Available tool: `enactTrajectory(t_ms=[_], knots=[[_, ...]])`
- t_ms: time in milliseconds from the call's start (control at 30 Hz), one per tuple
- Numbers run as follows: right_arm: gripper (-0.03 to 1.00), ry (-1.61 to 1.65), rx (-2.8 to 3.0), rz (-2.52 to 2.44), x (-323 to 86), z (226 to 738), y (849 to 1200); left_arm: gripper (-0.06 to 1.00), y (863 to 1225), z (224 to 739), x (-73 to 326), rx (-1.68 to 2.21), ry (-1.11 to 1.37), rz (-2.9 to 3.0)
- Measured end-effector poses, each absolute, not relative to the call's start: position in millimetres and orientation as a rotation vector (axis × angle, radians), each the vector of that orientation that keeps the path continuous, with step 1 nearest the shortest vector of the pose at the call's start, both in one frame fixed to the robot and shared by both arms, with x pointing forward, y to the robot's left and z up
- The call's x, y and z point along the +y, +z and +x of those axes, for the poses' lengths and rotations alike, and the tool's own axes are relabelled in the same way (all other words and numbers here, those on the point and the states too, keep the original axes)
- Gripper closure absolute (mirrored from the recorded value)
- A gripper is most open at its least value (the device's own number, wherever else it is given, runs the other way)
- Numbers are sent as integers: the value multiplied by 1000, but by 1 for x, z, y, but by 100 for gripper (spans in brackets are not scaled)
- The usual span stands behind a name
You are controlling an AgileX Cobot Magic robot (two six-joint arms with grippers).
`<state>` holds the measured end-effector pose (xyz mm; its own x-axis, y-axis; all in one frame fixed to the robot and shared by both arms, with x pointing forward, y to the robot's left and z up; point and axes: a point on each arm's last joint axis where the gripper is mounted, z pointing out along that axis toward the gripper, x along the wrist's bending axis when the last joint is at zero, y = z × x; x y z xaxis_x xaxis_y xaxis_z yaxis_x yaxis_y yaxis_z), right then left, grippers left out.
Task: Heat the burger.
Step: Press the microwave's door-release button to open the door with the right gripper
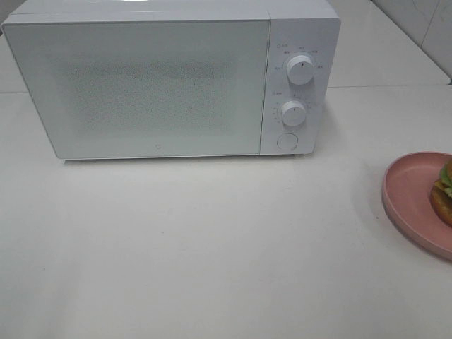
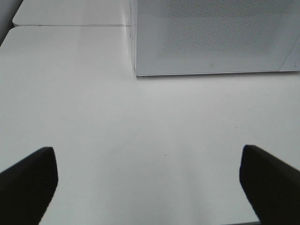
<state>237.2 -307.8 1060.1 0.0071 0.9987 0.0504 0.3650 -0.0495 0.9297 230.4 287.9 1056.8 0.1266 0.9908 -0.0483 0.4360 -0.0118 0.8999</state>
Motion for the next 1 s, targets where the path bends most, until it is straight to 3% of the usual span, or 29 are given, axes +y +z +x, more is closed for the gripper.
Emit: enactTrajectory(t_ms=[167, 267, 300, 333, 400, 433, 467, 500, 533, 700, 1000], knots=[[60, 1049, 1457, 1519, -308, 237, 1060, -3, 1057, 230, 288, 1431, 845, 1577], [53, 1049, 1457, 1519, -308, 237, 1060, -3, 1057, 230, 288, 1431, 845, 1577], [43, 1049, 1457, 1519, -308, 237, 1060, -3, 1057, 230, 288, 1431, 845, 1577], [43, 1049, 1457, 1519, -308, 237, 1060, -3, 1057, 230, 288, 1431, 845, 1577], [24, 1049, 1456, 1520, -308, 237, 1060, -3, 1057, 230, 288, 1431, 845, 1577], [24, 1049, 1456, 1520, -308, 237, 1060, -3, 1057, 230, 288, 1431, 845, 1577], [11, 1049, 1456, 1520, -308, 237, 1060, -3, 1057, 230, 288, 1431, 845, 1577], [11, 1049, 1456, 1520, -308, 237, 1060, -3, 1057, 230, 288, 1431, 845, 1577], [4, 1049, 1456, 1520, -308, 237, 1060, -3, 1057, 230, 288, 1431, 845, 1577], [-1, 1053, 1453, 1515, -308, 237, 1061, -3, 1057, 230, 288, 1431, 845, 1577], [1, 1089, 1435, 1461, -303, 265, 1084, -3, 1057, 230, 288, 1431, 845, 1577]])
